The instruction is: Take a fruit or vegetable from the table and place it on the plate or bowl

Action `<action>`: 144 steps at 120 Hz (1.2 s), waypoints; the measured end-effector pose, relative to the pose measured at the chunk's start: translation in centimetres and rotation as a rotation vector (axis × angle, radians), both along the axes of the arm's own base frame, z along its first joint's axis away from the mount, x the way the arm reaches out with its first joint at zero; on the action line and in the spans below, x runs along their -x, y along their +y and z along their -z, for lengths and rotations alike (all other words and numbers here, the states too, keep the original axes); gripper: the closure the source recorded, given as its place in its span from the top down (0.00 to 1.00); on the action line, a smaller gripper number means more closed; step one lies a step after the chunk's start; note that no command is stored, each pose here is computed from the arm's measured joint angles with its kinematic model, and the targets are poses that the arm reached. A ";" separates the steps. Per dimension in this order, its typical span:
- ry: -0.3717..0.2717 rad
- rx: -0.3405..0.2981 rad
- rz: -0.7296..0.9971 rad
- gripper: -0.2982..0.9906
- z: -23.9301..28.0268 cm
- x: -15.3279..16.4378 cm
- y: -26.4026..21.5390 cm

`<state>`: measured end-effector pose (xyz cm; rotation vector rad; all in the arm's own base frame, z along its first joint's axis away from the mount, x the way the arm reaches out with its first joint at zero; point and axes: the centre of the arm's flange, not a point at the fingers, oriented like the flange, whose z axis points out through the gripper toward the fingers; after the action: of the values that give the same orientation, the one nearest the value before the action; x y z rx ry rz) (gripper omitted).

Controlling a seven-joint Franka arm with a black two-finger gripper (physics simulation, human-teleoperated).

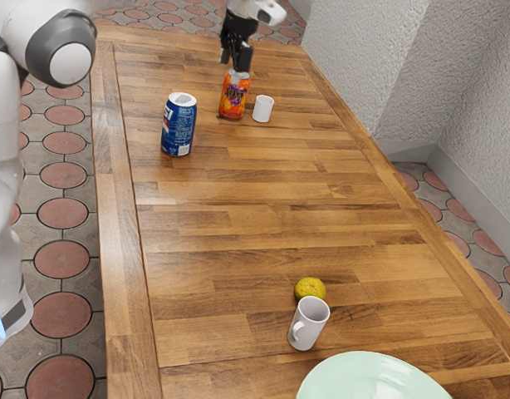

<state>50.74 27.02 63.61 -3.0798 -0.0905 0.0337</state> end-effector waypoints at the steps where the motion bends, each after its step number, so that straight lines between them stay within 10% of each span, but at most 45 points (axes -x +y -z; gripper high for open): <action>1: -0.001 0.001 0.010 0.77 0.0 0.0 0.1; 64: -0.002 0.020 0.490 0.77 -0.1 0.6 1.7; 77: -0.084 -0.083 0.580 0.77 -8.1 1.0 -0.2; 89: -0.145 -0.123 0.807 0.77 -15.2 0.8 -10.6; 108: -0.087 0.004 1.321 0.77 -13.6 0.0 -34.6; 131: 0.010 0.097 1.903 0.77 -11.5 12.2 -56.8; 144: 0.034 0.084 1.591 0.76 -6.6 9.6 -38.6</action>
<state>41.11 -11.56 70.22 -2.2753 2.1909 0.0073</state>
